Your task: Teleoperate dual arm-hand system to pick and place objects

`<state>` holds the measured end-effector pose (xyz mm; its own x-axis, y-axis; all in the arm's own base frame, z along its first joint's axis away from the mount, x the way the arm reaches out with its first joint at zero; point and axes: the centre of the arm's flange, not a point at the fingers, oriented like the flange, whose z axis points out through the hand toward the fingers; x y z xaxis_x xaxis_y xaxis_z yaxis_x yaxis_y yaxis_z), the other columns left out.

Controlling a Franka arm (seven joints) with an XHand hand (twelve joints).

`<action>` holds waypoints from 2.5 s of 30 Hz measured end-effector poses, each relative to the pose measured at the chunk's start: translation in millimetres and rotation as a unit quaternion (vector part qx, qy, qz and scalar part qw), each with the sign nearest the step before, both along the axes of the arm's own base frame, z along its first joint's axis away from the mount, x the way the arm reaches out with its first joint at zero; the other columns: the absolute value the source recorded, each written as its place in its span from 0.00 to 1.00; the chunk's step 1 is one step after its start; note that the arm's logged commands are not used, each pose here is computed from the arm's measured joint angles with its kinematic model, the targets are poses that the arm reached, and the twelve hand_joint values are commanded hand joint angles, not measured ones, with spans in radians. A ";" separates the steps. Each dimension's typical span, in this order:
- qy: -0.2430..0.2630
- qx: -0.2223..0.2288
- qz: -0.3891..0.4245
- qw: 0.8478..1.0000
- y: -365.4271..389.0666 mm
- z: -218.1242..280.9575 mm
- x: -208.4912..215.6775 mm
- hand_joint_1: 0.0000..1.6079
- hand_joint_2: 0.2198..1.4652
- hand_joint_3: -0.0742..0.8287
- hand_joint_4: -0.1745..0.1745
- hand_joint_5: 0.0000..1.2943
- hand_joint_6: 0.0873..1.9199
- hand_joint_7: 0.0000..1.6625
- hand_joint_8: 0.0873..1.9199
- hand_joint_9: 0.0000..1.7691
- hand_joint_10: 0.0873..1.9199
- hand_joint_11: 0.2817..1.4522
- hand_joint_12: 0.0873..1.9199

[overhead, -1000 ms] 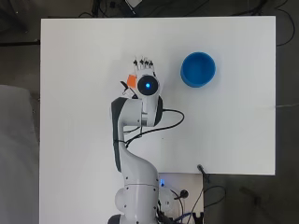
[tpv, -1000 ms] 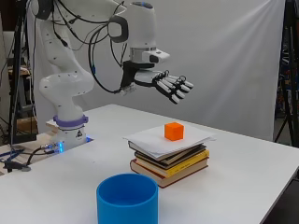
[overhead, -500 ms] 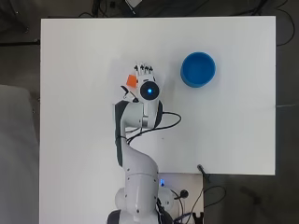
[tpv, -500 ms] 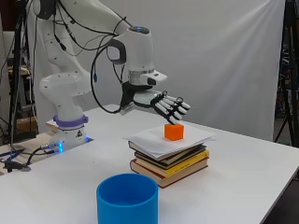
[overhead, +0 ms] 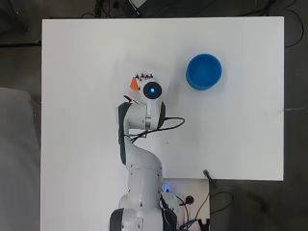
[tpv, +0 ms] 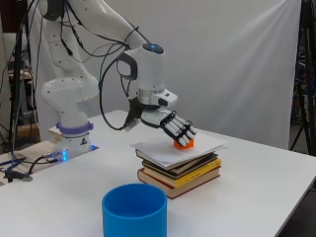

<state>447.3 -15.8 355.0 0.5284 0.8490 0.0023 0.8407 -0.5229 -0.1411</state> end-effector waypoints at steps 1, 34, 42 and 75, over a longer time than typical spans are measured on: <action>0.008 0.004 0.002 1.000 -0.6 -4.1 -0.9 0.15 0.64 0.09 0.47 0.28 0.00 0.31 0.00 0.35 0.00 0.23 0.00; -0.153 -0.073 -0.144 0.975 -160.9 230.7 -4.7 0.60 0.77 0.08 1.00 0.65 0.60 0.76 1.00 0.87 1.00 0.71 0.94; -0.098 -0.061 -0.184 0.976 -224.8 164.7 53.3 0.60 0.76 0.08 1.00 0.67 0.58 0.82 1.00 0.91 1.00 0.77 0.93; 0.007 -0.006 -0.246 0.969 -279.4 42.9 70.7 0.00 0.45 0.10 0.83 0.00 0.00 0.05 0.00 0.14 0.00 0.15 0.00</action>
<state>518.0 -295.2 397.9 0.8697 0.4934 -0.0153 0.4865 -0.8621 -0.1417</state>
